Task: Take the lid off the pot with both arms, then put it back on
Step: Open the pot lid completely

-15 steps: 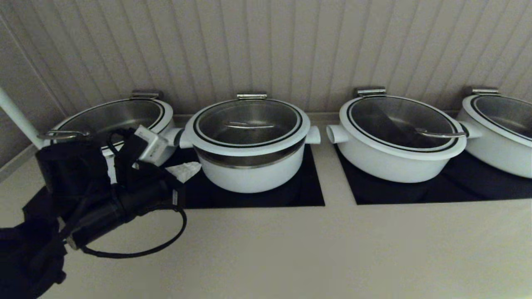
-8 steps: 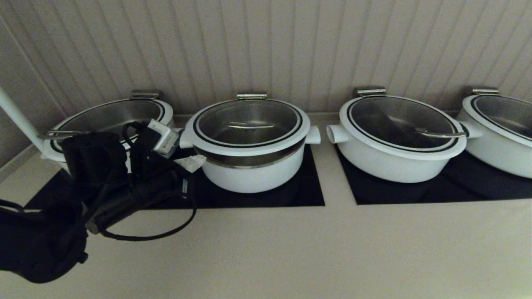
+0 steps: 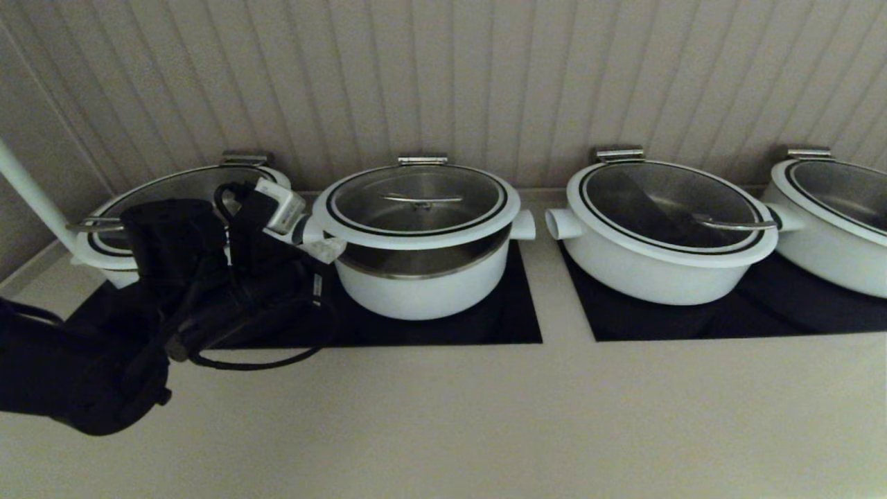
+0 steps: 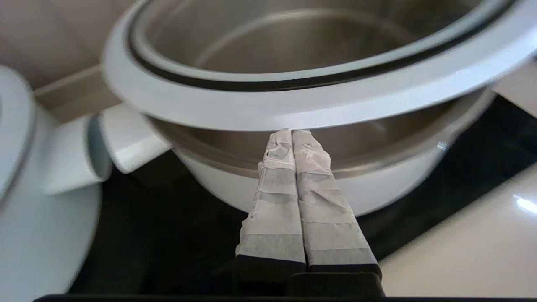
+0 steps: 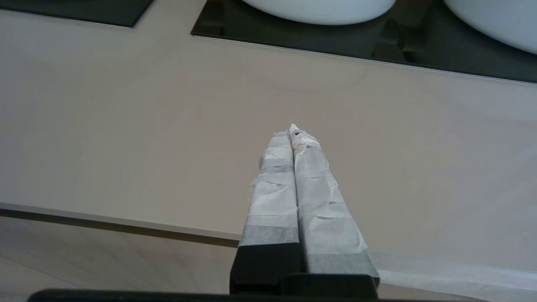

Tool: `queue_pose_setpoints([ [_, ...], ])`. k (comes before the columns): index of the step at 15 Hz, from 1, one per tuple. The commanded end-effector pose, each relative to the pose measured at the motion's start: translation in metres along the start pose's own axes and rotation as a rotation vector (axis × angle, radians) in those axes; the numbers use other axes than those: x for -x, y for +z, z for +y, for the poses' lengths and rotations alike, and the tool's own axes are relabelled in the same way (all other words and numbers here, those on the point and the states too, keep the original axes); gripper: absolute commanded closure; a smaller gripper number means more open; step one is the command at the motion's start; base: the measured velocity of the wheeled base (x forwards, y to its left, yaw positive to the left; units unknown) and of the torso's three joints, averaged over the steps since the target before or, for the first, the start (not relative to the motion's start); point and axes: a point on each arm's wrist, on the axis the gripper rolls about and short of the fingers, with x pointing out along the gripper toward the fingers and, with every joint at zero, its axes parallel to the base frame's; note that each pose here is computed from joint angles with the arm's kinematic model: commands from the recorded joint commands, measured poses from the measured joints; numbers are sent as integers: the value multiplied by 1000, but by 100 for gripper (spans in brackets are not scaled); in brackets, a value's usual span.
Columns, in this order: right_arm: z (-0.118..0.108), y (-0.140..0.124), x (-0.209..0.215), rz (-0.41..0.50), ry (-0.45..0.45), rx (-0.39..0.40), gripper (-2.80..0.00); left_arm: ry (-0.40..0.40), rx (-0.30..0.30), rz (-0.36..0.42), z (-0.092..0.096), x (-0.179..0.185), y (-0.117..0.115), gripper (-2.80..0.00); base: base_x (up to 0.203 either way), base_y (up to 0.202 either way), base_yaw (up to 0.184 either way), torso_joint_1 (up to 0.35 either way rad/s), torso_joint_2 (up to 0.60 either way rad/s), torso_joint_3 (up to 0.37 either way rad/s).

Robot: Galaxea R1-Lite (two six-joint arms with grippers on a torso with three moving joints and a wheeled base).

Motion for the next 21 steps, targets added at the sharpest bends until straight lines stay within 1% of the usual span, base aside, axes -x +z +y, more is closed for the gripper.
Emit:
queue_pose_setpoints([
  [1, 0, 0, 0, -1, 1, 1, 0, 7, -3, -11, 1, -6, 1, 0, 0, 0, 0, 0, 0, 0],
  [3, 0, 0, 0, -1, 2, 1, 0, 10, -4, -24, 2, -8, 4, 0, 0, 0, 0, 0, 0, 0],
  [8, 0, 0, 0, 0, 0, 1, 0, 26, -15, -98, 7, -14, 24, 0, 0, 0, 0, 0, 0, 0],
  [11, 0, 0, 0, 1, 2, 0, 0, 70, -16, -120, 10, -18, 32, 0, 0, 0, 0, 0, 0, 0],
  [13, 0, 0, 0, 0, 2, 1, 0, 74, -16, -135, 10, -19, 36, 0, 0, 0, 0, 0, 0, 0],
  [15, 0, 0, 0, 0, 2, 1, 0, 81, -19, -160, 12, -21, 43, 0, 0, 0, 0, 0, 0, 0],
  [21, 0, 0, 0, -1, 2, 1, 0, 141, -25, -254, 20, -31, 70, 0, 0, 0, 0, 0, 0, 0],
])
